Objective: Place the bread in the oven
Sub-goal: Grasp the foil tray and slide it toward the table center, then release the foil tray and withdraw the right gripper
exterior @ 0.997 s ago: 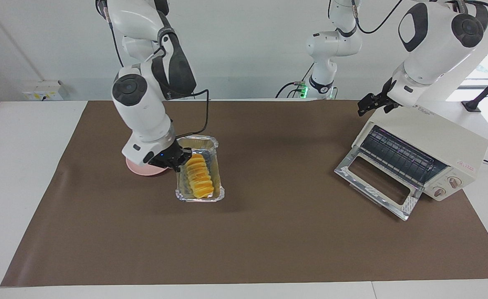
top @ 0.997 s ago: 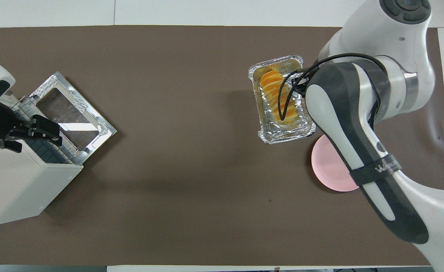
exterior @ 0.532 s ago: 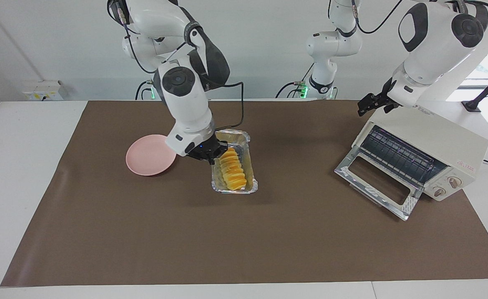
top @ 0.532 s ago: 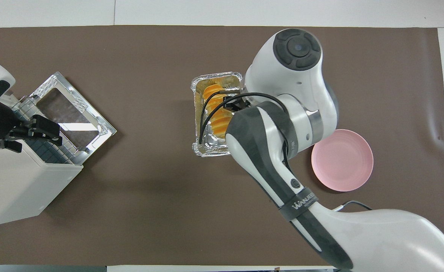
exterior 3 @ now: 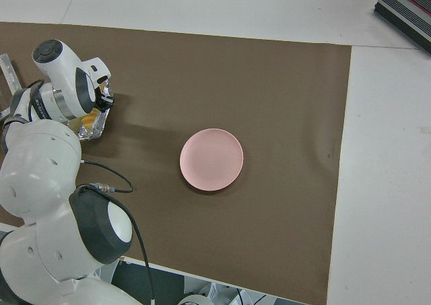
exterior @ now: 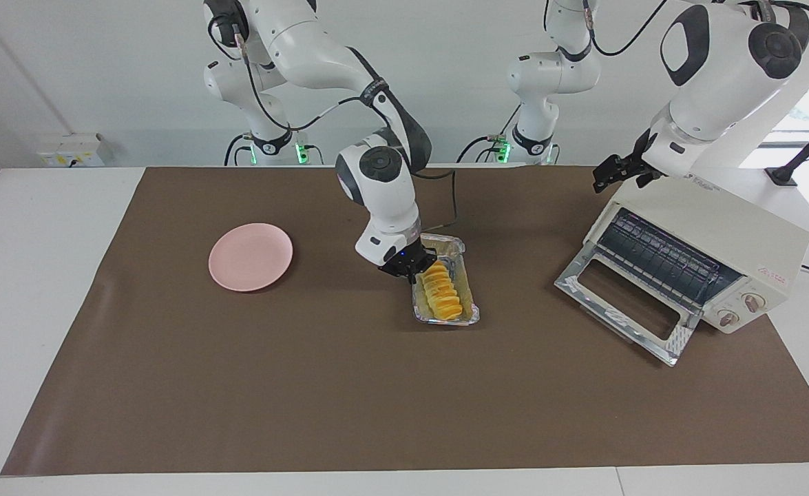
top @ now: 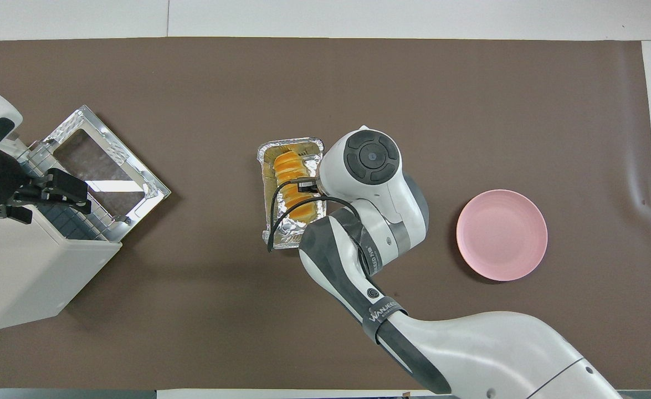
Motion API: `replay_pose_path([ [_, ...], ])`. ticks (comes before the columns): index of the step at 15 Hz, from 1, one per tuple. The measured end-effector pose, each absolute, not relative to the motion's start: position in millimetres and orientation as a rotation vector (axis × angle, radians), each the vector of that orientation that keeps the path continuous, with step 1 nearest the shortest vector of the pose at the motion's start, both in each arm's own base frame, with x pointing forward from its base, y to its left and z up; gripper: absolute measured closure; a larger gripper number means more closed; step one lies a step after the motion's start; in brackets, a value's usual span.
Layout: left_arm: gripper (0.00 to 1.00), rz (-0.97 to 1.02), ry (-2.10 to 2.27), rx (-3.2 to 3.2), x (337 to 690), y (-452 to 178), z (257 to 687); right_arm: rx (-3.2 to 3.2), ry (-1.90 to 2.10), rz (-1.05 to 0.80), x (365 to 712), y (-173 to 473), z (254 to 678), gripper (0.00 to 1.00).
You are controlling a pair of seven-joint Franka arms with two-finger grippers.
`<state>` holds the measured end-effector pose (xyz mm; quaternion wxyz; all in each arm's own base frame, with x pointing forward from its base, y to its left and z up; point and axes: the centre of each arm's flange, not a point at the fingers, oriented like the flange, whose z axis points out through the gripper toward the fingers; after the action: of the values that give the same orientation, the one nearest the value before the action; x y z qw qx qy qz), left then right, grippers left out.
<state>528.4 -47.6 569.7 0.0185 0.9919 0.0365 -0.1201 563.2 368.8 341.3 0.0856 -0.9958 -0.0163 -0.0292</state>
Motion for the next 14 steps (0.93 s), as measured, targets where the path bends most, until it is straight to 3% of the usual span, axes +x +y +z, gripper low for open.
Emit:
replay_pose_path([
  [3,0.00,-0.373,0.113,3.080,528,-48,570,-2.962,-0.040,-0.114,561,365,335,0.95],
  [8,0.00,-0.373,0.113,3.080,528,-48,570,-2.981,-0.048,-0.062,555,363,342,0.42],
  [12,0.00,-0.373,0.113,3.080,528,-48,570,-2.999,0.068,-0.031,576,294,395,0.01],
  [14,0.00,-0.373,0.113,3.080,528,-48,570,-3.004,0.040,-0.030,592,228,428,0.00],
])
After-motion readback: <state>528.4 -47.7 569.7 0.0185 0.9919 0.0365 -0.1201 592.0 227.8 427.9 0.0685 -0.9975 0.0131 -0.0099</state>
